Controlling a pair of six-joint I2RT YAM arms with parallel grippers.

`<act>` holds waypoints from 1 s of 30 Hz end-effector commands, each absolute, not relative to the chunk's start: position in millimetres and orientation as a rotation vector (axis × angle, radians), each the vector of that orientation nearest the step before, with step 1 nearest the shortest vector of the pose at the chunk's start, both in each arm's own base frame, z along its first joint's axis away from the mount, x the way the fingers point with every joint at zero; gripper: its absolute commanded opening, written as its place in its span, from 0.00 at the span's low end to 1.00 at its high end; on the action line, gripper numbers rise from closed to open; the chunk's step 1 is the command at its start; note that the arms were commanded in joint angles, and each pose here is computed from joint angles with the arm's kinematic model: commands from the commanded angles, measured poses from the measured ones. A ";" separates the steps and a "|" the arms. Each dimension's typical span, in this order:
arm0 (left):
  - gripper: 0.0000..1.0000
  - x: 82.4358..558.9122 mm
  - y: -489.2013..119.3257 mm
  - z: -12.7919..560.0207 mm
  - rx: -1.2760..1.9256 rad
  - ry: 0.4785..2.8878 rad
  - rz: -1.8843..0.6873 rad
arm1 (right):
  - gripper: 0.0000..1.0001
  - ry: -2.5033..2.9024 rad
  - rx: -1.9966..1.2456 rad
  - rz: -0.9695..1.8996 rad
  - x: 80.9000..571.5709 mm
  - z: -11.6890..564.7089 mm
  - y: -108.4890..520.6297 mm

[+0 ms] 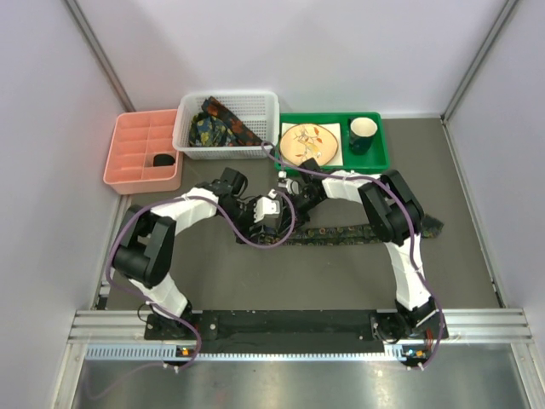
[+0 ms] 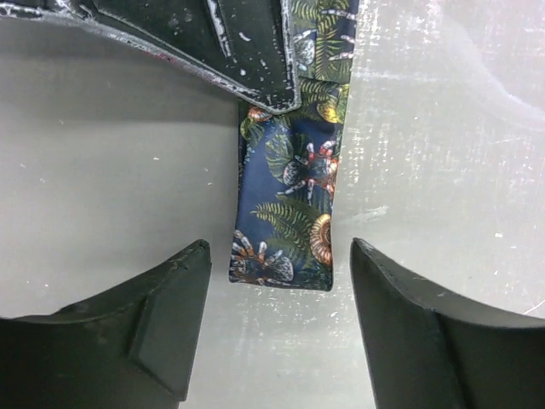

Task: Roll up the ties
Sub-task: Roll the tie at the center of the board.

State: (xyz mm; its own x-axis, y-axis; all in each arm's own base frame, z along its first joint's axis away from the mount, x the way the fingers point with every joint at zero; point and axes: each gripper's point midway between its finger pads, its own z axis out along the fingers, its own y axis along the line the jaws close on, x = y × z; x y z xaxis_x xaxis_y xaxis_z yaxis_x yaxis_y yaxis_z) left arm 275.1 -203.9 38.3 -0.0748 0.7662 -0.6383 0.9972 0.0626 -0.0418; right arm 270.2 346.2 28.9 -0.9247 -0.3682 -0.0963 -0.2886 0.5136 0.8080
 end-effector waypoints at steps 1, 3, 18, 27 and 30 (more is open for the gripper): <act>0.66 277.7 -212.7 50.5 1.725 1.806 -0.680 | 0.00 -2.682 0.659 -1.368 269.8 26.3 346.7; 0.61 275.1 -216.3 51.9 1.729 1.789 -0.710 | 0.00 -2.700 0.660 -1.341 270.0 21.0 344.7; 0.39 268.3 -264.7 84.2 1.737 1.679 -0.803 | 0.00 -2.718 0.643 -1.295 269.3 9.9 340.8; 0.41 273.3 -282.5 48.0 1.770 1.784 -0.715 | 0.00 -2.695 0.626 -1.344 265.1 16.4 342.3; 0.41 271.3 -270.4 31.8 1.822 1.830 -0.660 | 0.00 -2.686 0.622 -1.369 262.5 20.2 342.6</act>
State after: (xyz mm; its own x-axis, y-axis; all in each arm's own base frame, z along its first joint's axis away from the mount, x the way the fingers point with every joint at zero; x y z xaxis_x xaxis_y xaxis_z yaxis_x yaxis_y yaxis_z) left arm 262.9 -275.7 43.8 -0.0072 0.7312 -0.6821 0.9994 -0.0180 -0.0298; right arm 268.0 341.9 20.5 -0.9231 -0.3717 -0.0990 -0.2975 0.5267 0.7963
